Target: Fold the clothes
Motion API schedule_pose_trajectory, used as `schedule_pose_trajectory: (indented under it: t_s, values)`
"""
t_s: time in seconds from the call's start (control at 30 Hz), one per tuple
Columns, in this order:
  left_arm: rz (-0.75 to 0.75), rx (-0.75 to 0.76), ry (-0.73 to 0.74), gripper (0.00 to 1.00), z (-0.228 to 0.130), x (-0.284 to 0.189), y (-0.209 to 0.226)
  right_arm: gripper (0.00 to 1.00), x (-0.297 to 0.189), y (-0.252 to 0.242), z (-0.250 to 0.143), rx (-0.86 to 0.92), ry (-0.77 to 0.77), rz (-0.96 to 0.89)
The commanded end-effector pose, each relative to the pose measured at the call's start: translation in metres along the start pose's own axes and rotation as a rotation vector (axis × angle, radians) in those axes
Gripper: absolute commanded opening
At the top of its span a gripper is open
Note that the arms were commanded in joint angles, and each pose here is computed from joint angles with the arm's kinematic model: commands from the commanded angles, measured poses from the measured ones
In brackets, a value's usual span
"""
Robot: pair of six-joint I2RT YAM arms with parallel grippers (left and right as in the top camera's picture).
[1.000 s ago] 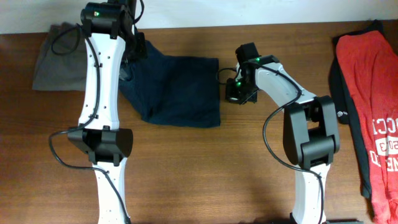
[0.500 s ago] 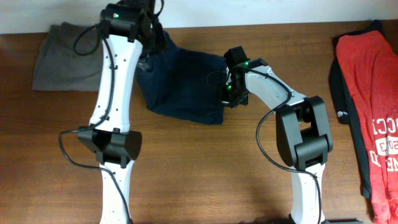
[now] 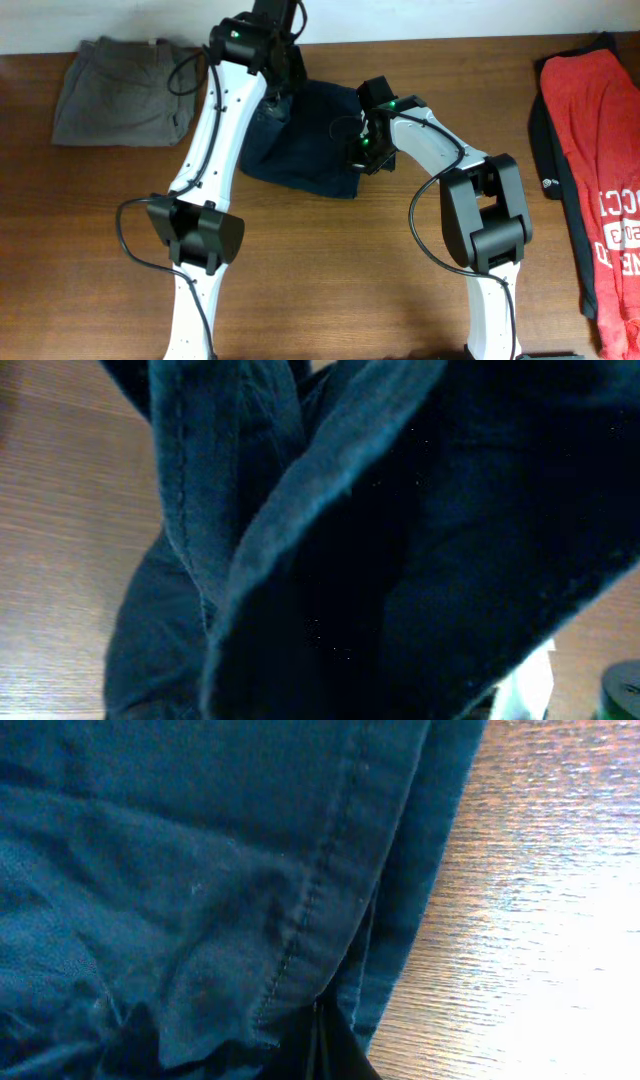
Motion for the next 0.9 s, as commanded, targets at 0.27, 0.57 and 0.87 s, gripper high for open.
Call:
schedule_pose_trajectory:
  t_s: [0.27,0.57,0.87]
  values:
    - [-0.092,0.060,0.058,0.14,-0.035,-0.003,-0.039,0.04,0.011,-0.003,-0.003,0.025,0.030,0.009]
    - [-0.081,0.077,0.077,0.14,-0.045,0.017,-0.043,0.04,0.001,-0.027,-0.001,0.088,0.045,-0.004]
    - [-0.046,0.078,0.113,0.14,-0.053,0.034,-0.037,0.04,-0.045,-0.065,0.001,0.148,0.020,-0.007]
Point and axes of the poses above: each gripper's point midway between its finger pads, its own x axis out along the fingers, its own y axis along the line the jaws close on, z = x × y, the point moved 9 cm from there along -x, back along the fingers, and after that the axes turned 10 degrees about -x, right-handed, at the moved point
